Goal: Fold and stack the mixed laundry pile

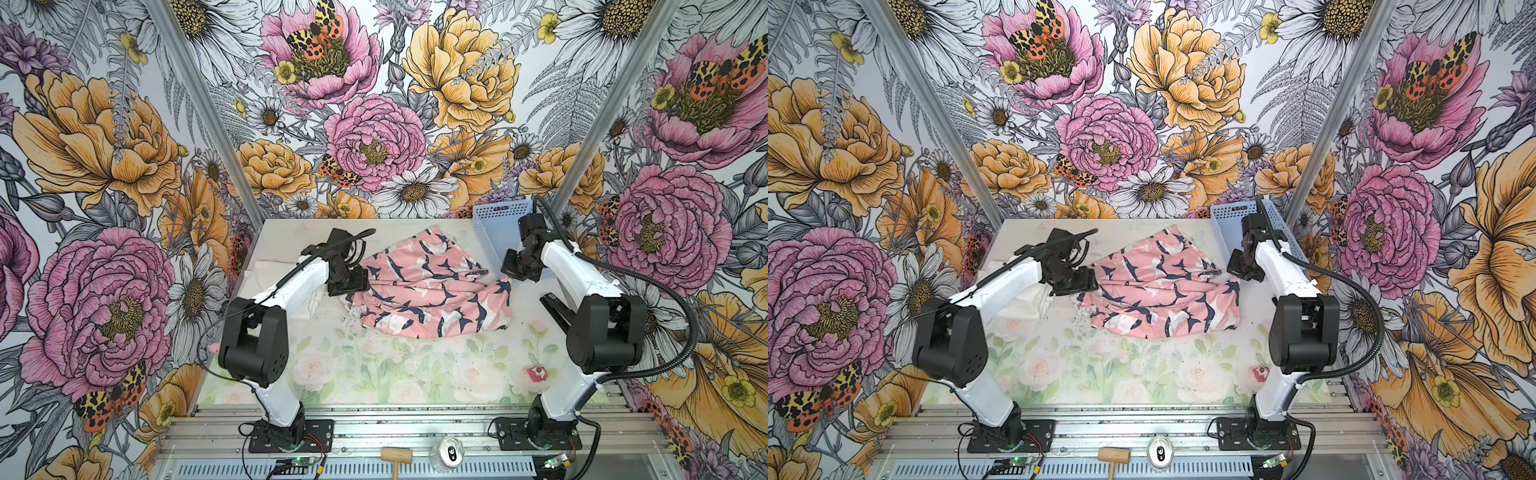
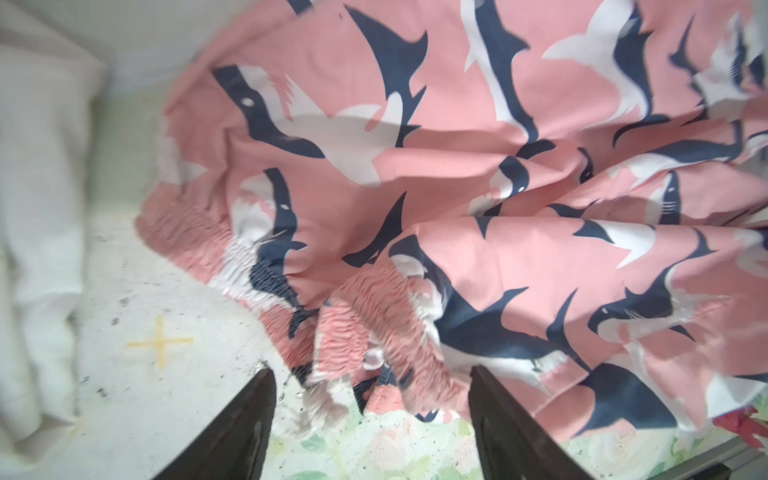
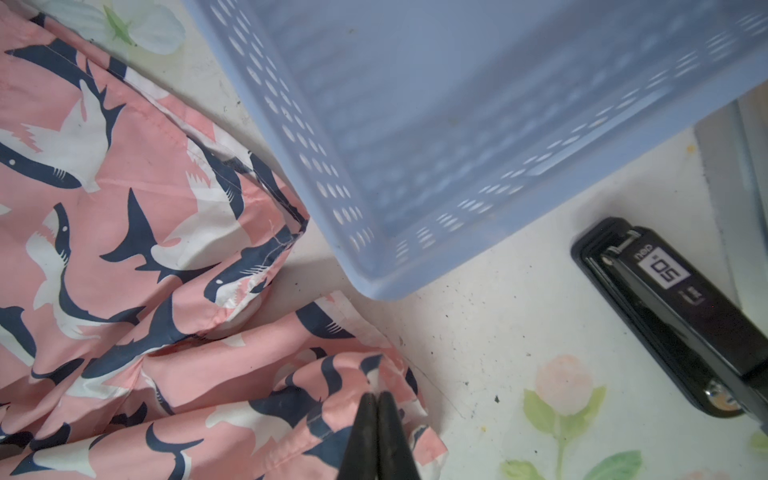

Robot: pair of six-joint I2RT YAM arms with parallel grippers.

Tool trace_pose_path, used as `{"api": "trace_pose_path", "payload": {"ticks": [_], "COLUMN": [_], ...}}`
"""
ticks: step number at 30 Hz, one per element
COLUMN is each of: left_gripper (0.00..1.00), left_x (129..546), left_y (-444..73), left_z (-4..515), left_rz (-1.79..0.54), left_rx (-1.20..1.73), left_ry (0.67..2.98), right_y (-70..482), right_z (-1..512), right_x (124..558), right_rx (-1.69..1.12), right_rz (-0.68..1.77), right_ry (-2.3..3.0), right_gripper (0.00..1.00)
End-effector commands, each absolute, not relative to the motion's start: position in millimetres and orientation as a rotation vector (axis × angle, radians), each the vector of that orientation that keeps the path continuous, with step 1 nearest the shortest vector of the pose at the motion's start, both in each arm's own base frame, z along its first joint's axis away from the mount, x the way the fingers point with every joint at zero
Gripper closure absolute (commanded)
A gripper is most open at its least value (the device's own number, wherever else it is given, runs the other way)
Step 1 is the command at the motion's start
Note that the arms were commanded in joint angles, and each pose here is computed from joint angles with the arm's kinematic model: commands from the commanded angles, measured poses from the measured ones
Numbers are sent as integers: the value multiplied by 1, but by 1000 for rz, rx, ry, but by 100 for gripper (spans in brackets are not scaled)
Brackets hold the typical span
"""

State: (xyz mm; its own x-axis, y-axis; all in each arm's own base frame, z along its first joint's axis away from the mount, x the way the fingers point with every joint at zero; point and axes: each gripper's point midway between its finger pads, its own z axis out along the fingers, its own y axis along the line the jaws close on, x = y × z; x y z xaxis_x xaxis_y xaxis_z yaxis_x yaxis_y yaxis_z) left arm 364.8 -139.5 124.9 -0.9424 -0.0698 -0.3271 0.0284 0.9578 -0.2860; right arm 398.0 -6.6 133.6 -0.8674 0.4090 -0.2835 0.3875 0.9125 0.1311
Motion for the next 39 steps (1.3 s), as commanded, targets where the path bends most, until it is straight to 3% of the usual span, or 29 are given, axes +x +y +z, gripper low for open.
{"api": "trace_pose_path", "payload": {"ticks": [1,9,33,36,39], "left_gripper": [28,48,48,57,73], "left_x": [360,339,364,369,372], "left_y": [-140,-176,-211,-210,-211], "left_z": [136,99,84,80,82], "left_rz": [-468,-657,-775,-773,-778], "left_rx": [-8,112,269,241,220], "left_ry": [2661,2664,2596,2600,2587], "right_y": [-16,-15,-20,-24,-26], "right_z": [144,144,137,135,133], "right_x": [408,407,409,406,402], "right_rx": [577,574,589,602,609], "right_rz": [67,82,98,98,98], "right_ry": [2719,2708,2709,2712,2712], "right_gripper": [100,100,100,100,100]}}
